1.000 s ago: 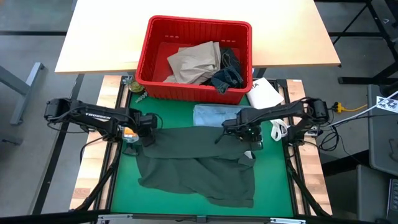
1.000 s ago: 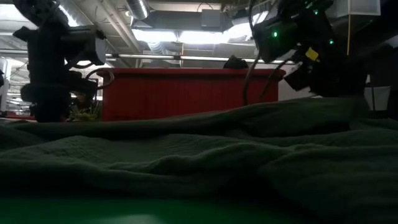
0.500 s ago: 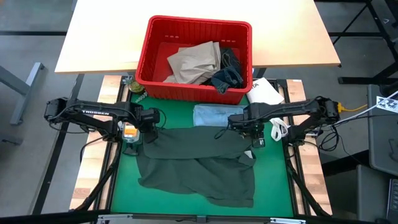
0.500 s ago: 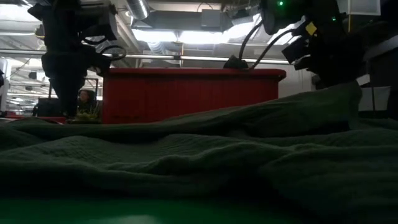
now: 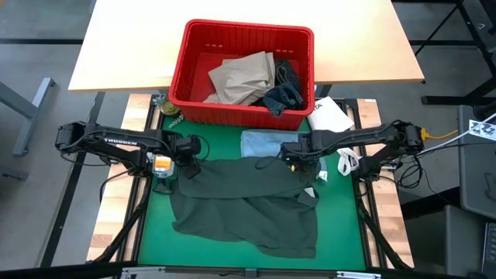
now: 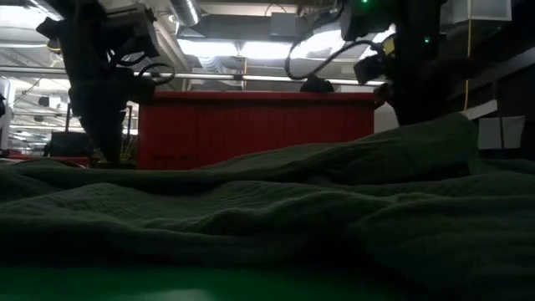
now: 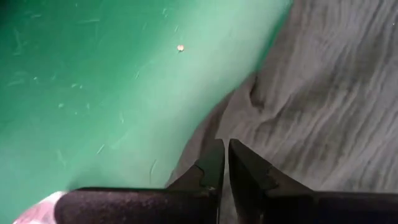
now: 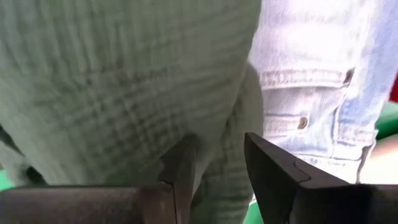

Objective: Fold Laundry from Bin
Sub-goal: Fold the green polo shirt

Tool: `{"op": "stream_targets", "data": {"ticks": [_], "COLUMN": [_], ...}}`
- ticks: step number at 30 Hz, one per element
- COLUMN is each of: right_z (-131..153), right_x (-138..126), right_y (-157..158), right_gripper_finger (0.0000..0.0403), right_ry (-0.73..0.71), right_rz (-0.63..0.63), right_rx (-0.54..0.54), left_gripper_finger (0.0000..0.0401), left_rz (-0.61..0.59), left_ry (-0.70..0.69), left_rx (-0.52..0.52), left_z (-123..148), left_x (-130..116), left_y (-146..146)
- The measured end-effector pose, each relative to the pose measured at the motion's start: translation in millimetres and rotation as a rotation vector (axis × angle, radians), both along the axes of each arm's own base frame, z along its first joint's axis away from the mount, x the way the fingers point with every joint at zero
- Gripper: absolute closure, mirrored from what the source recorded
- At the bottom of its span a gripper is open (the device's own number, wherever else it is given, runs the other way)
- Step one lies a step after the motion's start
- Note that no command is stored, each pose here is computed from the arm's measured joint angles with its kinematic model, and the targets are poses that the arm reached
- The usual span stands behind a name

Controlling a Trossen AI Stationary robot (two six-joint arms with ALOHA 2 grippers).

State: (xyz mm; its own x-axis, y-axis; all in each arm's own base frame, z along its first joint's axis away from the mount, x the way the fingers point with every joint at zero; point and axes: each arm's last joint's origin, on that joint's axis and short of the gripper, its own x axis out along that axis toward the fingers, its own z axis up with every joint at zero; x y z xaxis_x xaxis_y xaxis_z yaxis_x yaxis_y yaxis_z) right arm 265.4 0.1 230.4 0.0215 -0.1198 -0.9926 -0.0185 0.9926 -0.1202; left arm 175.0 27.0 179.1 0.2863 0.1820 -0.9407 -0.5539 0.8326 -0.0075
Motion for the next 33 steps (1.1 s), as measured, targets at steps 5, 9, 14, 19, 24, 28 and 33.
{"op": "stream_targets", "data": {"ticks": [5, 9, 14, 19, 24, 28, 33], "right_z": [-8, -11, -11, -11, -11, -11, -12], "right_x": [-5, -6, -6, -6, -5, -5, -6], "right_y": [1, 1, 2, 2, 2, 2, 2], "right_gripper_finger": [0.0265, 0.0265, 0.0265, 0.0265, 0.0265, 0.0265, 0.0265], "right_ry": [0.034, 0.045, 0.04, 0.038, 0.036, 0.036, 0.036], "right_rz": [0.0, 0.0, 0.0, 0.001, 0.001, 0.001, 0.001], "right_rx": [0.028, 0.052, 0.06, 0.06, 0.06, 0.06, 0.06], "left_gripper_finger": [0.0378, 0.0349, 0.0297, 0.0264, 0.0264, 0.0275, 0.0299], "left_rz": [-0.081, -0.102, -0.055, -0.018, -0.005, 0.001, 0.004], "left_ry": [0.028, 0.033, 0.05, 0.072, 0.136, 0.207, 0.257], "left_rx": [0.022, 0.031, 0.022, 0.016, 0.002, -0.015, -0.059], "left_z": [-4, -4, -5, -8, -18, -29, -39], "left_x": [-2, -2, -4, -5, -2, 1, 4], "left_y": [0, 1, 6, 12, 17, 19, 21]}}
